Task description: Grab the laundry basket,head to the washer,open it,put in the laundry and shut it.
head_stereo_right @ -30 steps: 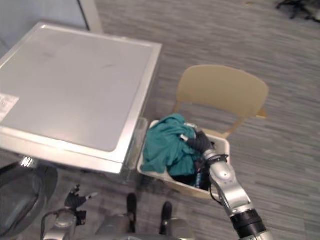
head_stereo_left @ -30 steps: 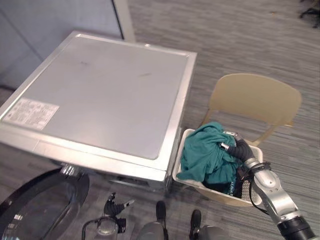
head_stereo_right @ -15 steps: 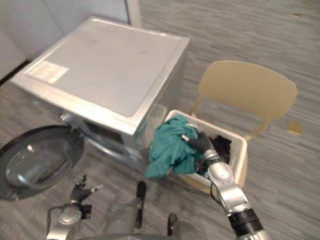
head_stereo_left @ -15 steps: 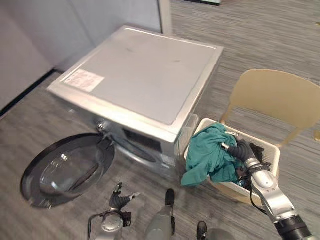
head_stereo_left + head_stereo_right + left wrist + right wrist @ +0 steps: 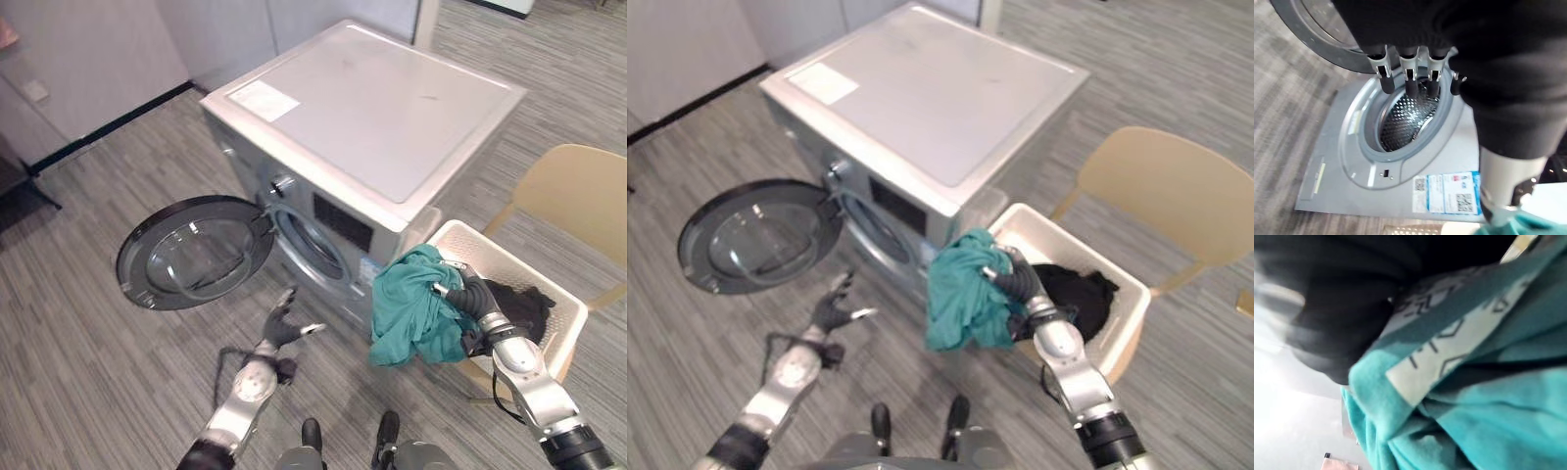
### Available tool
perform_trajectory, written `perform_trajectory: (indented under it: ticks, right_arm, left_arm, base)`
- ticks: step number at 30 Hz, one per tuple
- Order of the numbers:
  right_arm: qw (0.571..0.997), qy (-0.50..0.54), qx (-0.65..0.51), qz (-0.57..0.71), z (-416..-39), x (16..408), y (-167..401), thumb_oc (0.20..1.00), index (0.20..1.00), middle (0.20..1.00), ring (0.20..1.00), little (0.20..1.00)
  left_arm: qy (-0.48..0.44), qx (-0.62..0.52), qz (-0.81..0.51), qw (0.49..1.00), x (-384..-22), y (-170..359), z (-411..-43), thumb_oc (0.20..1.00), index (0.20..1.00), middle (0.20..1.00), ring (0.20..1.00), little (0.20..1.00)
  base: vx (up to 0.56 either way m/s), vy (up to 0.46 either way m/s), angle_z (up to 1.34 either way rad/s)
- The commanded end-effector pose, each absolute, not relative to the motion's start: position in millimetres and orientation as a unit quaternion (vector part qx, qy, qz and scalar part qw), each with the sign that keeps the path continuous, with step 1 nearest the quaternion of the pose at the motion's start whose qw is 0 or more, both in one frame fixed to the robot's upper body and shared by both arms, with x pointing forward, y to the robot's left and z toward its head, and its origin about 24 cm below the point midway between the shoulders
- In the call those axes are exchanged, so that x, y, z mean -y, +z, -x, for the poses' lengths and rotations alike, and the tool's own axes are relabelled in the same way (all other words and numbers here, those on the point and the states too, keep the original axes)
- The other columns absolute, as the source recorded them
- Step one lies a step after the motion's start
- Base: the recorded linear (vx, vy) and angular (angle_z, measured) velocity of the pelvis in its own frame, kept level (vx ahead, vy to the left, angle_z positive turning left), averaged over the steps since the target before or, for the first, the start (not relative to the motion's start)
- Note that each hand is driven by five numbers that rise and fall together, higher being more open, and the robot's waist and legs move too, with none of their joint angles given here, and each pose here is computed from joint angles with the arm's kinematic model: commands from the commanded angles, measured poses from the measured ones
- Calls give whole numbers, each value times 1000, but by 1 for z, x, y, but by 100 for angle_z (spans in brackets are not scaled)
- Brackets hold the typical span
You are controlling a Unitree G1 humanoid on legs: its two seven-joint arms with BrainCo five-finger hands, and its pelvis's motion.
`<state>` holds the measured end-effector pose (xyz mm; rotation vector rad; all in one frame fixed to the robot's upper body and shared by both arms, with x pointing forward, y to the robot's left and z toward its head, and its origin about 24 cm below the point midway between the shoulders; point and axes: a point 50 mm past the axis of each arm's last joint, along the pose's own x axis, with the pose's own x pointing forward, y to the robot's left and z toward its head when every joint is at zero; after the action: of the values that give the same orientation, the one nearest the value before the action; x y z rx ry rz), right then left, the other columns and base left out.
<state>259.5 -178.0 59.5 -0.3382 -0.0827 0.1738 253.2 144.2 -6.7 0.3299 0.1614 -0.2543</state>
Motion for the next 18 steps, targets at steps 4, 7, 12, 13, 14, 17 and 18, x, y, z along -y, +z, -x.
perform_trajectory:
  ticks: [4, 7, 12, 13, 14, 17, 18]
  right_arm:
    - [974, 144, 156, 72, -281, 118, 104, 200, 200, 200, 200, 200]
    - [971, 174, 160, 24, -283, 92, 109, 200, 200, 200, 200, 200]
    - [966, 213, 139, -40, -278, 64, 104, 200, 200, 200, 200, 200]
    - [963, 231, 124, -59, -274, 53, 99, 200, 200, 200, 200, 200]
    - [960, 248, 109, -71, -268, 48, 94, 316, 316, 316, 316, 316]
    - [956, 263, 85, -96, -262, 46, 86, 1000, 1000, 1000, 1000, 1000]
    - [955, 266, 81, -101, -261, 46, 85, 1000, 1000, 1000, 1000, 1000]
  left_arm:
    - [-170, 37, -171, 970, -118, 39, -273, 1000, 1000, 1000, 1000, 1000]
    - [-198, 78, -152, 965, -93, 57, -281, 1000, 1000, 1000, 1000, 1000]
    - [-210, 100, -105, 967, -71, 70, -283, 1000, 1000, 1000, 1000, 1000]
    - [-214, 106, -98, 966, -64, 72, -281, 1000, 1000, 1000, 1000, 1000]
    - [-211, 97, -93, 968, -65, 67, -277, 200, 200, 200, 200, 200]
    - [-208, 84, -100, 969, -69, 60, -274, 200, 200, 200, 200, 200]
    - [-205, 80, -104, 970, -72, 58, -274, 200, 200, 200, 200, 200]
  base:
    - [10, 87, 10]
    - [23, 72, -8]
    - [19, 47, -8]
    - [26, 32, -24]
    - [31, 31, -23]
    - [13, -9, -15]
    - [2, -14, -7]
